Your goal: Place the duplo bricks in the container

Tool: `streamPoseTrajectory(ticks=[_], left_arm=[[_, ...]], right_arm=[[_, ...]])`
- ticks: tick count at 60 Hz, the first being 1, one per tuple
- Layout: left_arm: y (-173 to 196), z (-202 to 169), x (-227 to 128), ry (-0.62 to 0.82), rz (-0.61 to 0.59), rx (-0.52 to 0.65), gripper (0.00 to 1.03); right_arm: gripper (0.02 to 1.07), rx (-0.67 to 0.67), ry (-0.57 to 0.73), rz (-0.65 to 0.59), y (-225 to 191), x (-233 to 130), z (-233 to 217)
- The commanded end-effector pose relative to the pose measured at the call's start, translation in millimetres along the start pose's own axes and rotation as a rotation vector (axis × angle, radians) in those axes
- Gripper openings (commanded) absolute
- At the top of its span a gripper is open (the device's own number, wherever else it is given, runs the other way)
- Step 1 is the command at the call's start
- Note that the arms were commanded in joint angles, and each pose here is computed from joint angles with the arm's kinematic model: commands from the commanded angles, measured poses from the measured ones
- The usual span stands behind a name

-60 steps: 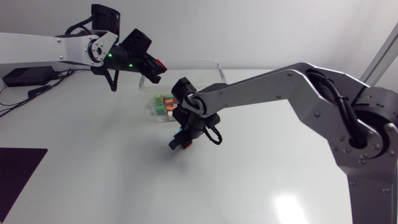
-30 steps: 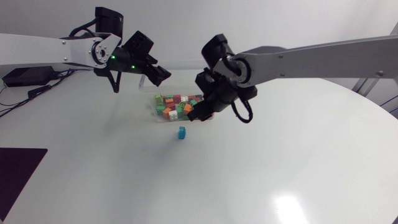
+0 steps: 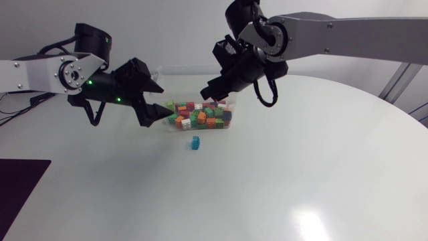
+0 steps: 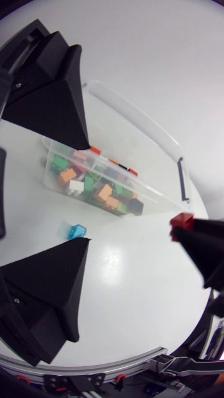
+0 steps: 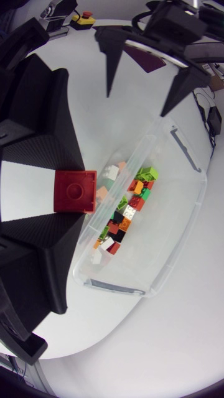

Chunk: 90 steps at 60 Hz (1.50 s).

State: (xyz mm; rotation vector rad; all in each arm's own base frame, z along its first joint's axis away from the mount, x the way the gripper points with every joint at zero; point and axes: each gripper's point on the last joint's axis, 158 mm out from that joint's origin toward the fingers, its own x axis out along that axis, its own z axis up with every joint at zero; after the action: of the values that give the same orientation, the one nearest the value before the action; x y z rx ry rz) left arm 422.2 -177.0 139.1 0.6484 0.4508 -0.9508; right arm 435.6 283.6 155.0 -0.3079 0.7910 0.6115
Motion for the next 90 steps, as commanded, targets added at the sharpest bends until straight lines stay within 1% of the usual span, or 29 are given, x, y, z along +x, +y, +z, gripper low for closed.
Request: streamPoseTrajectory(ticks=[1, 7, 19, 30, 38, 54, 55, 57, 61, 62, 64, 66, 68, 78, 84, 90], left_arm=[[-28, -8, 6, 0.013, -0.066, 0.079, 0.98], [-42, -14, 14, 0.023, -0.102, 0.114, 0.98], [-64, -27, 33, 0.057, -0.158, 0.149, 0.98], [-78, -47, 55, 0.096, -0.148, 0.205, 0.98], [-87, -54, 68, 0.093, -0.132, 0.252, 0.98], [-94, -63, 93, 0.102, -0.153, 0.264, 0.98], [-94, -62, 94, 0.102, -0.154, 0.265, 0.98], [-94, -62, 95, 0.102, -0.155, 0.268, 0.98], [-94, -62, 100, 0.104, -0.158, 0.274, 0.98], [-93, -61, 102, 0.104, -0.157, 0.277, 0.98], [-91, -61, 104, 0.106, -0.156, 0.277, 0.98], [-90, -60, 106, 0.106, -0.154, 0.279, 0.98], [-89, -61, 108, 0.108, -0.155, 0.282, 0.98], [-78, -59, 117, 0.107, -0.144, 0.293, 0.98], [-72, -64, 122, 0.123, -0.156, 0.295, 0.98], [-73, -70, 128, 0.141, -0.185, 0.305, 0.98]], right_arm=[[0.36, 0.005, -0.073, -0.015, -8, -15, 26], [0.36, 0.011, -0.115, -0.024, -16, -17, 40], [0.36, 0.014, -0.162, -0.024, -20, -6, 58], [0.36, 0.013, -0.203, -0.019, -26, 8, 78], [0.36, 0.009, -0.237, -0.015, -29, 17, 89], [0.38, 0.021, -0.238, -0.027, -43, 51, 99], [0.39, 0.022, -0.238, -0.027, -44, 53, 100], [0.44, 0.024, -0.238, -0.028, -45, 56, 100], [0.67, 0.029, -0.230, -0.033, -50, 64, 100], [0.79, 0.031, -0.227, -0.034, -52, 66, 100], [0.93, 0.033, -0.220, -0.035, -54, 69, 99], [1.00, 0.035, -0.214, -0.034, -54, 72, 99], [1.02, 0.037, -0.214, -0.034, -54, 72, 99], [1.02, 0.037, -0.198, -0.024, -49, 60, 89], [1.02, 0.034, -0.195, -0.010, -44, 48, 78], [1.02, 0.030, -0.197, 0.006, -37, 33, 66]])
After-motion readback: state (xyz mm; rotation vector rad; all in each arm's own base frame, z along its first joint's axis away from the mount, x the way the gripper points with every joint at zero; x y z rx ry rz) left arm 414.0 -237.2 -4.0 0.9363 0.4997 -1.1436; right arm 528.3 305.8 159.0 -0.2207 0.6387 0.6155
